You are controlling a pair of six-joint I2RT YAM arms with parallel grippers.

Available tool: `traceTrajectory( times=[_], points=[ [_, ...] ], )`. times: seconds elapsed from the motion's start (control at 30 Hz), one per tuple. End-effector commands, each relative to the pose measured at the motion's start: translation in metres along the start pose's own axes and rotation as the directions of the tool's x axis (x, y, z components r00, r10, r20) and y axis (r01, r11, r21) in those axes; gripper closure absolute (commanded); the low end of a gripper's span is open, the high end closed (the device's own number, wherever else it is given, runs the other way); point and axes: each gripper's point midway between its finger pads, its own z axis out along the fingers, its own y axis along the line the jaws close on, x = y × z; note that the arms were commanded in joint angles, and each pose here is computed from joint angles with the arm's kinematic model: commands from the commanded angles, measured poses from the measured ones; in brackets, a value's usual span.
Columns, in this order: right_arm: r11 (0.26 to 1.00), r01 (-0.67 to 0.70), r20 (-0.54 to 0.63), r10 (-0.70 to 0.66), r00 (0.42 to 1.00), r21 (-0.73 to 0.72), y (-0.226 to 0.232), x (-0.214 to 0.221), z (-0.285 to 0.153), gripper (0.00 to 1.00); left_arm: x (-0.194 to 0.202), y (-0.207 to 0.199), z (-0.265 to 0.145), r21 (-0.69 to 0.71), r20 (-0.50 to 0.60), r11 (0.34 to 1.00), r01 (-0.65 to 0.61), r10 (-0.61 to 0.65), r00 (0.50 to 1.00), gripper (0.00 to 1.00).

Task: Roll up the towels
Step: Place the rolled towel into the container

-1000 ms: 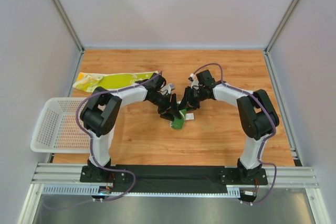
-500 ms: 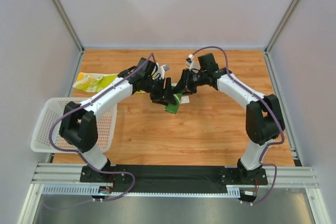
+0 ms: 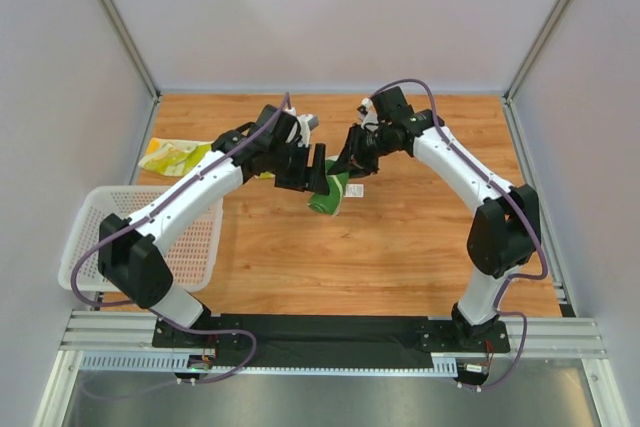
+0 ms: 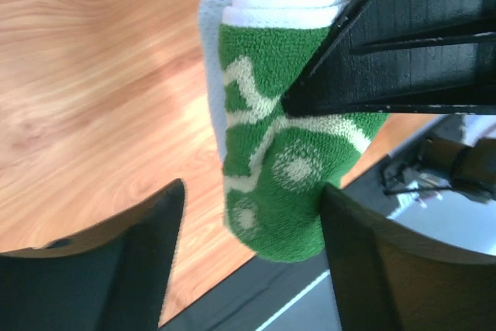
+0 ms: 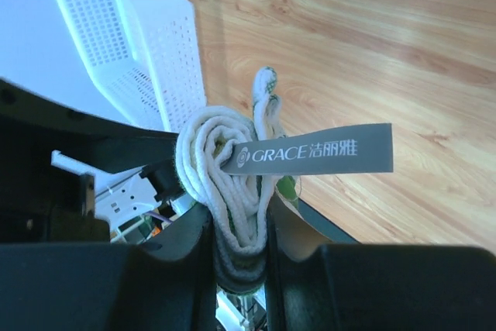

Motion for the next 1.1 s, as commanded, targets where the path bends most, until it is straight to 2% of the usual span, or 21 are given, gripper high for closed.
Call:
traceTrajectory(
  times=[0.0, 0.03, 0.13, 0.17, 0.5, 0.73, 0.87, 1.0, 1.07],
  points=[
    [0.991, -0.067, 0.016, 0.066, 0.998, 0.119, -0.003, 0.007, -0.017, 1.0, -0.018, -0.005, -0.032, -0.146, 0.098, 0.983, -0.113, 0.128, 0.987, 0.21],
    [0.983, -0.085, 0.01, 0.085, 0.996, 0.163, -0.013, 0.009, -0.015, 1.0, -0.02, 0.0, -0.037, -0.205, 0.1, 0.97, -0.126, 0.149, 0.984, 0.21],
    [0.975, -0.099, 0.013, 0.099, 0.995, 0.199, -0.02, 0.008, -0.013, 1.0, -0.023, -0.018, -0.047, -0.241, 0.098, 0.948, -0.21, 0.239, 0.966, 0.19],
    [0.974, -0.099, 0.016, 0.098, 0.995, 0.203, -0.019, 0.007, -0.014, 1.0, -0.021, -0.025, -0.044, -0.231, 0.087, 0.945, -0.231, 0.256, 0.963, 0.01],
    [0.982, -0.089, 0.0, 0.09, 0.996, 0.166, -0.001, 0.002, -0.016, 1.0, 0.005, -0.041, -0.011, -0.204, -0.018, 0.929, -0.309, 0.312, 0.95, 0.0],
    [0.986, -0.118, -0.031, 0.122, 0.992, 0.114, 0.013, 0.011, -0.021, 1.0, 0.01, -0.035, 0.007, -0.267, -0.043, 0.897, -0.352, 0.354, 0.934, 0.01],
    [0.986, -0.146, -0.082, 0.153, 0.985, 0.087, 0.019, 0.02, -0.021, 1.0, 0.013, -0.032, 0.014, -0.334, -0.086, 0.852, -0.403, 0.397, 0.914, 0.05],
    [0.985, -0.162, -0.124, 0.168, 0.978, 0.059, 0.024, 0.026, -0.022, 1.0, 0.012, -0.02, 0.014, -0.425, -0.113, 0.799, -0.425, 0.419, 0.901, 0.17],
    [0.983, -0.172, -0.145, 0.179, 0.973, 0.059, 0.022, 0.03, -0.02, 1.0, 0.012, -0.018, 0.012, -0.448, -0.115, 0.785, -0.429, 0.425, 0.898, 0.34]
  ],
)
